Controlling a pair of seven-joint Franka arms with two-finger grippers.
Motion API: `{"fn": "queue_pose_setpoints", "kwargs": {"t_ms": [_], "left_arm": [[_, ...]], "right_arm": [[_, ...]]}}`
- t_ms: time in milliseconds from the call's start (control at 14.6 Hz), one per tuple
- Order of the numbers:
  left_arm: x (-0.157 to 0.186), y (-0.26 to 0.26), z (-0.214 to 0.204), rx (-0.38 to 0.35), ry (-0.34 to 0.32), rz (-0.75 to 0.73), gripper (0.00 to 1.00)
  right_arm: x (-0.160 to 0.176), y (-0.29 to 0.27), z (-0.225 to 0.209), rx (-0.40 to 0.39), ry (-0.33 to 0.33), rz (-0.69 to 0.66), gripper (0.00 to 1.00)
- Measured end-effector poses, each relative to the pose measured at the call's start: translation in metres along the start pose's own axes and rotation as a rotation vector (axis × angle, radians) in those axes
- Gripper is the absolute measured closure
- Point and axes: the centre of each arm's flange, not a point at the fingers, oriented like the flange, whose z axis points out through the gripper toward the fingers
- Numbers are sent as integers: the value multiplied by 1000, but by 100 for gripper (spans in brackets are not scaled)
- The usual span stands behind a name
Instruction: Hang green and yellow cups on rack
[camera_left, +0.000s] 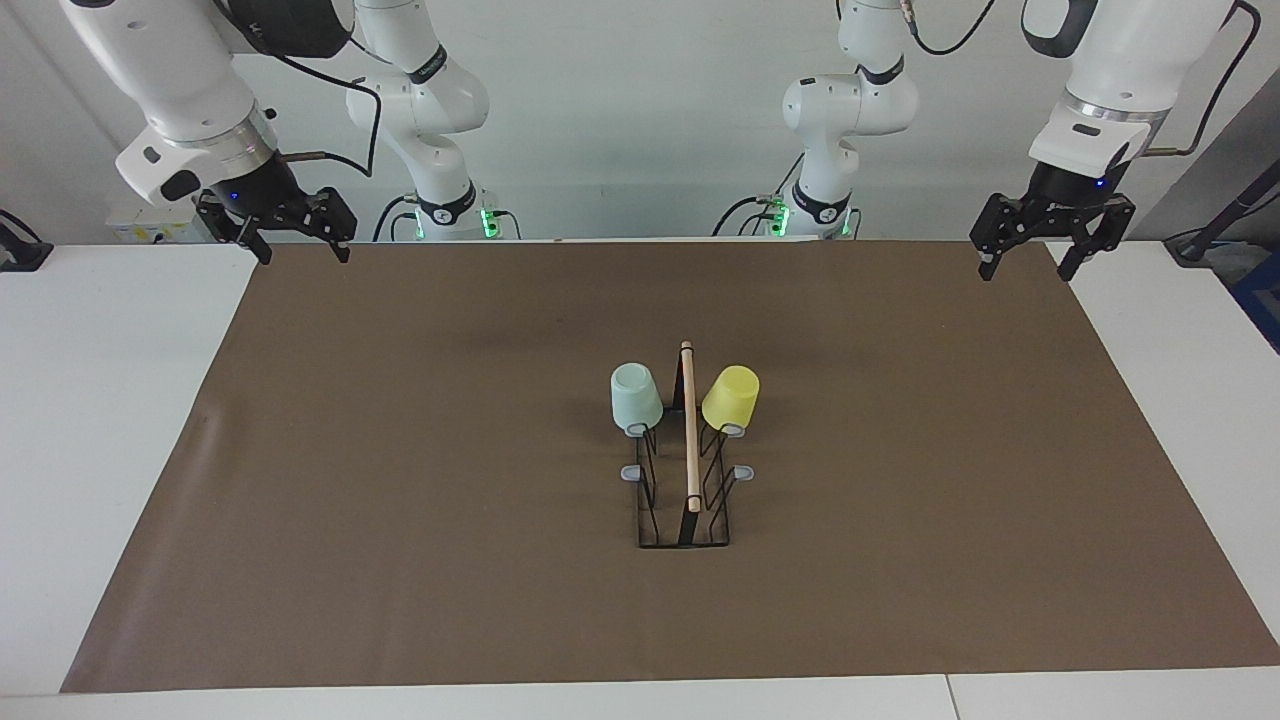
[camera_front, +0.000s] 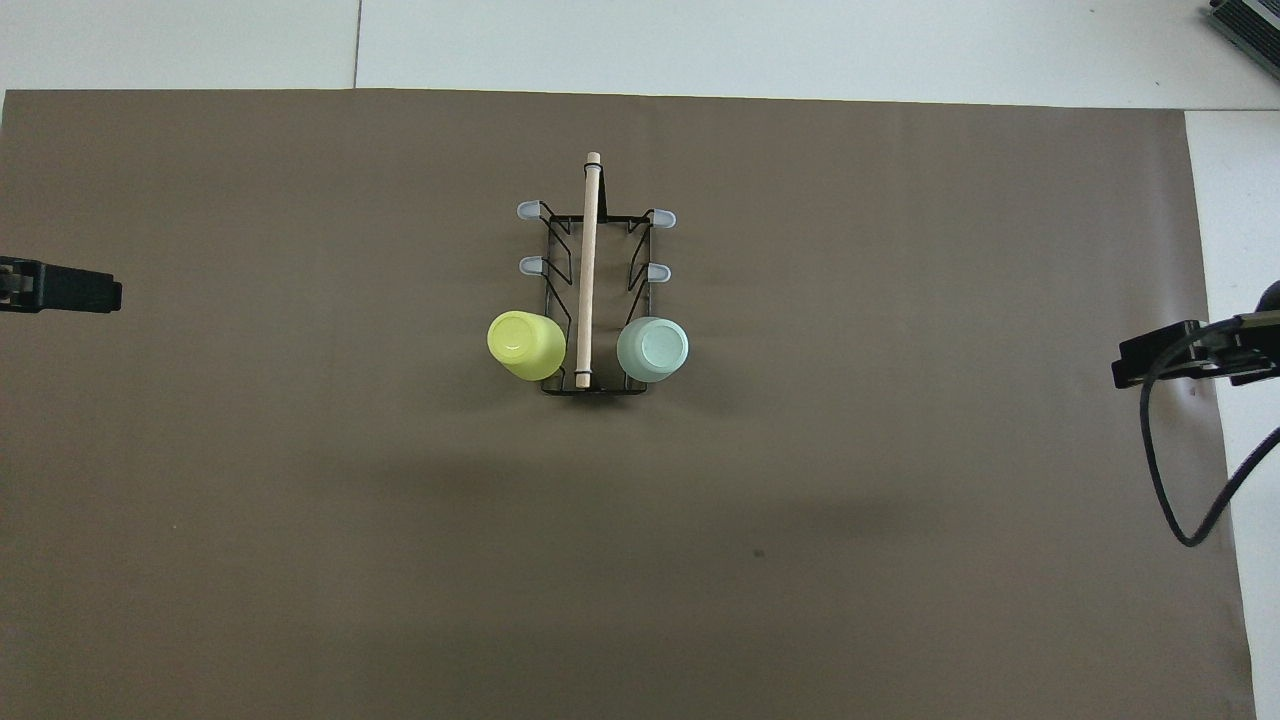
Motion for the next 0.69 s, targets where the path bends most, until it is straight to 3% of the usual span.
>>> {"fn": "queue_pose_setpoints", "kwargs": {"t_ms": [275, 687], "left_arm": [[0, 5, -1, -27, -70, 11, 0], [6, 8, 0, -58, -85, 13, 0]], "right_arm": [[0, 0, 0, 0, 0, -1, 0], [0, -1, 0, 0, 2, -2, 0]]}}
